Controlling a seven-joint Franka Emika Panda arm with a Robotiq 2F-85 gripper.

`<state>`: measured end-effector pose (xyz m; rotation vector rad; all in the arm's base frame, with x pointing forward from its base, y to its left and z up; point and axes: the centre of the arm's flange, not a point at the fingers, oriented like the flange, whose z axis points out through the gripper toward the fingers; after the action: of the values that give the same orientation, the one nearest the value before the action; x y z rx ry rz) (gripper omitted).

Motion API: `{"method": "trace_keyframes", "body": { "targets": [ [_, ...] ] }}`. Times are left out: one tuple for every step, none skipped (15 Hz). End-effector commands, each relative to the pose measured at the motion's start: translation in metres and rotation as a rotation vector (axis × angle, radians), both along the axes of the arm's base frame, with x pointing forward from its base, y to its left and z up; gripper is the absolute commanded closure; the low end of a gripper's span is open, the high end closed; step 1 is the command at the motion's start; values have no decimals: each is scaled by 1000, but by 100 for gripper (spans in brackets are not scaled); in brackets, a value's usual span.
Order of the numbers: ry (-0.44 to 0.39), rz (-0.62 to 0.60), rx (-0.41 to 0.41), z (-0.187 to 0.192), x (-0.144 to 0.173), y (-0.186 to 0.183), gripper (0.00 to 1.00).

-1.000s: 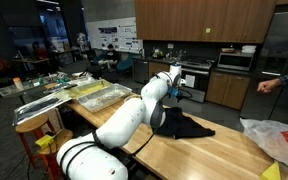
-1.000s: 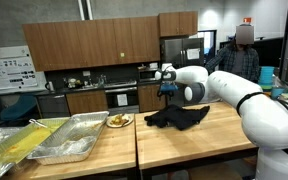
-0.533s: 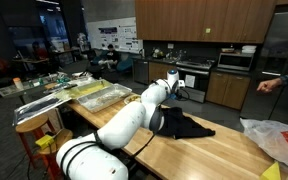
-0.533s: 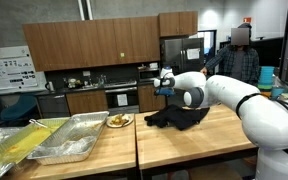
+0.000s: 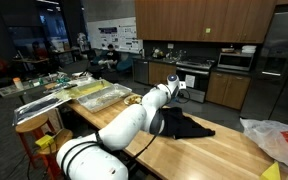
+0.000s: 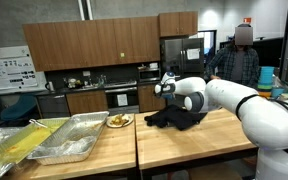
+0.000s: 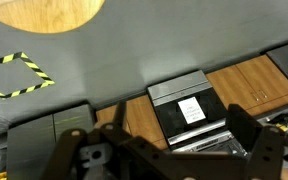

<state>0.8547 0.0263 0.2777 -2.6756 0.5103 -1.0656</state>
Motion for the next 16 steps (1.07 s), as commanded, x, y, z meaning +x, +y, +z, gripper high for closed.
{"method": "trace_keyframes", "body": {
  "targets": [
    [3,72,-14,17,-72,-12,0],
    [16,103,-28,21,-71,-15,0],
    [23,129,-39,23,-71,-16,0],
    [43,163,-59,26,-71,-18,0],
    [62,195,-75,28,-71,-19,0],
    [93,222,-107,30,-71,-21,0],
    [134,254,-139,32,-72,-23,0],
    [188,292,-167,32,-74,-23,0],
    [234,319,-188,32,-76,-22,0],
    [279,348,-207,32,-78,-22,0],
    [327,375,-227,33,-81,-21,0],
    [374,400,-249,32,-84,-19,0],
    [427,412,-277,33,-87,-16,0],
    [480,413,-305,33,-91,-14,0],
    [531,405,-336,32,-94,-10,0],
    [577,405,-370,32,-98,-8,0]
  ]
}}
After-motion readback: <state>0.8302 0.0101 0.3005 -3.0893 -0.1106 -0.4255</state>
